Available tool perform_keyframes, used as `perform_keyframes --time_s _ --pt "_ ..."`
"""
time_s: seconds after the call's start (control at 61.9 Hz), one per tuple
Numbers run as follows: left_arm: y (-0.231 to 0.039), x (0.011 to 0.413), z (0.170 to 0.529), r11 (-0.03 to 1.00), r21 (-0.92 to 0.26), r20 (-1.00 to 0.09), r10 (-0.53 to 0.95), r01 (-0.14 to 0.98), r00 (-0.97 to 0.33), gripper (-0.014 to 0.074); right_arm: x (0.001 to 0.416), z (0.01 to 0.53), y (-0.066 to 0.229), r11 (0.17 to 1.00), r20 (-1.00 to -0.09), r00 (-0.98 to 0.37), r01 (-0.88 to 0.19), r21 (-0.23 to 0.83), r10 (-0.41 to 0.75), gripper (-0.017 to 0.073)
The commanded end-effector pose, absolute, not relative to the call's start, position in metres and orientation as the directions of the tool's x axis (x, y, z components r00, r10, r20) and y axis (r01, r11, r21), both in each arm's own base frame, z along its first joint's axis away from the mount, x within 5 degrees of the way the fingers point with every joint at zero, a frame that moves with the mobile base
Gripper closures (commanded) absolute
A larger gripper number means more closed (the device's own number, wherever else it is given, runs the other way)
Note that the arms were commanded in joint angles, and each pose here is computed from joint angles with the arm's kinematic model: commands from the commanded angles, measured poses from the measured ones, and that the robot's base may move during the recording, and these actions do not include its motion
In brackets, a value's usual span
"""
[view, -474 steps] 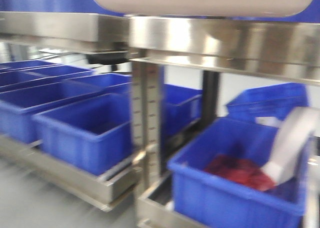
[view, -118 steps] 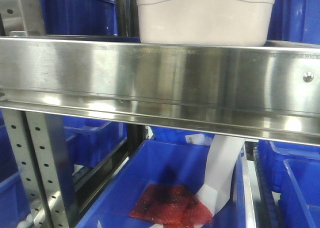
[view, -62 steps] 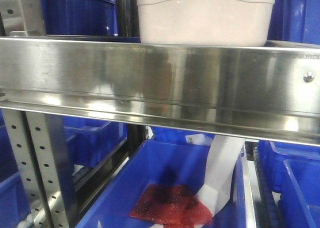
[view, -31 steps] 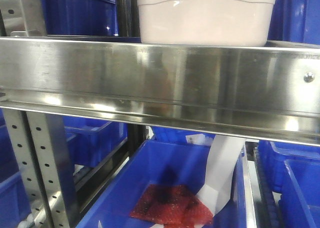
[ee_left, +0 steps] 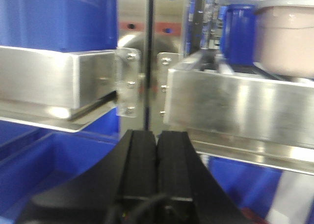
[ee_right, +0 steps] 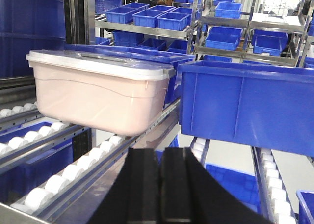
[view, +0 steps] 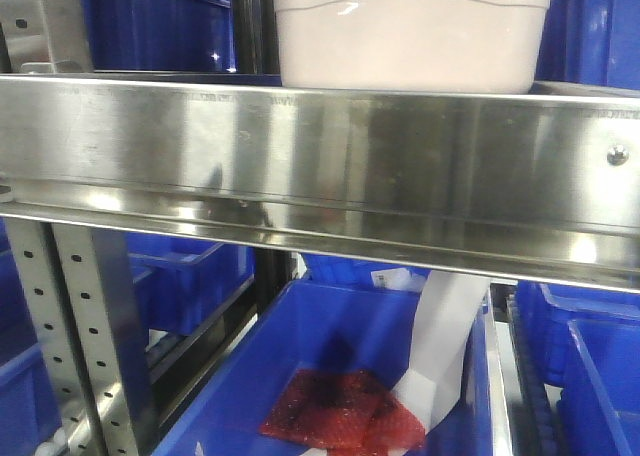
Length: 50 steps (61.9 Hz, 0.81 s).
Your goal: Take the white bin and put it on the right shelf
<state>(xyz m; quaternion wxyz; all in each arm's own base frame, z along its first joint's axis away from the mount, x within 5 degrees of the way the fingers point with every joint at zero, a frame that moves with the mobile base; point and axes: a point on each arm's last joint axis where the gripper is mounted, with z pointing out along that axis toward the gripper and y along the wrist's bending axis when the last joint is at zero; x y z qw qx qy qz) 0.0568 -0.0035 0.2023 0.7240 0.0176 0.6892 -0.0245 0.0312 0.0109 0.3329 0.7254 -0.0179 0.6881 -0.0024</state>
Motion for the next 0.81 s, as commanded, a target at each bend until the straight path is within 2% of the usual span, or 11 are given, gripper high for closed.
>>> perform_keyframes --time_s 0.0,0.791 --pt "-0.0013 0.0552 0.2077 0.999 -0.026 -0.99 -0.03 0.033 0.141 0.0713 0.03 0.3471 0.0085 1.0 -0.989 0.144 0.009 -0.016 -0.017 0.0483" --pt "-0.0013 0.0552 0.2077 0.999 -0.026 -0.99 -0.03 0.033 0.141 0.0713 0.03 0.3471 0.0085 1.0 -0.989 0.144 0.009 -0.016 -0.017 0.0483"
